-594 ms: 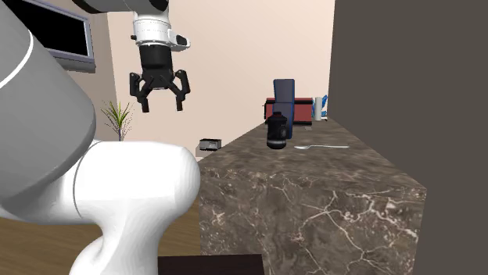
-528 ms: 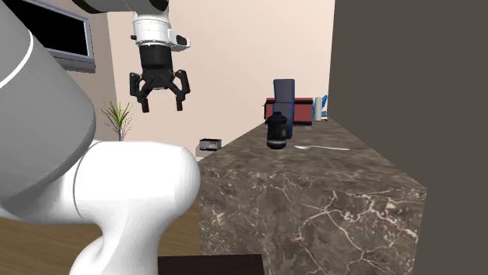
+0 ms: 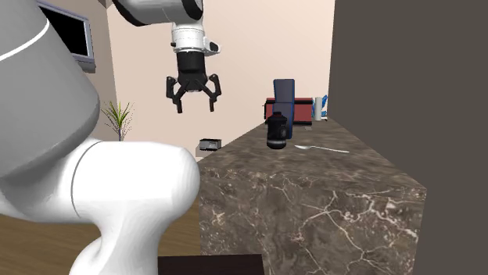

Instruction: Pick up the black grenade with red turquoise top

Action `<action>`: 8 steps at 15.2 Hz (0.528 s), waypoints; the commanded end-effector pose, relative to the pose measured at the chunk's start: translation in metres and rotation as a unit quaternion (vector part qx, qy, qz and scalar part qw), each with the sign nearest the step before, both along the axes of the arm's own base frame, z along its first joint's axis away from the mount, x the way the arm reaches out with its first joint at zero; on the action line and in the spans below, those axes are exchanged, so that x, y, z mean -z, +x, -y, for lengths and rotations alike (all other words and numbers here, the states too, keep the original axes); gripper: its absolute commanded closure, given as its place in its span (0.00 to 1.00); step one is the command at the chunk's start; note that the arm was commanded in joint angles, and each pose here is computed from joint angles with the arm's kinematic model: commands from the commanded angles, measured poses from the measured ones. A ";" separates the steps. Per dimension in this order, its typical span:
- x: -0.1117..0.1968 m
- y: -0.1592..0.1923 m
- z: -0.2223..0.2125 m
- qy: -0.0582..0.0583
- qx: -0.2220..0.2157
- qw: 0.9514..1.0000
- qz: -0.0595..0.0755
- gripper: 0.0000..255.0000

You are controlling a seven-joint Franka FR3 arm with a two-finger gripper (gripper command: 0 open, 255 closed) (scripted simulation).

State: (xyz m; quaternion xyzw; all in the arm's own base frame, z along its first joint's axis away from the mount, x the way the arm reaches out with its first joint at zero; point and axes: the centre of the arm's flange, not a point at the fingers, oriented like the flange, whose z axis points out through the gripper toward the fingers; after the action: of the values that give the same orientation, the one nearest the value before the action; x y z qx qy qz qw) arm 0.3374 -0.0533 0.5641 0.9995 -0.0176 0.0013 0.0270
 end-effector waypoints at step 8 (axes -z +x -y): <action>0.007 0.059 0.101 -0.003 -0.033 0.999 0.006 0.00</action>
State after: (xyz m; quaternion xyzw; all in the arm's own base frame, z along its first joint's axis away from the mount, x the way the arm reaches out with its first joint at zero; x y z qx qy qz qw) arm 0.3910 -0.1427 0.5583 0.9995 0.0108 0.0075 0.0288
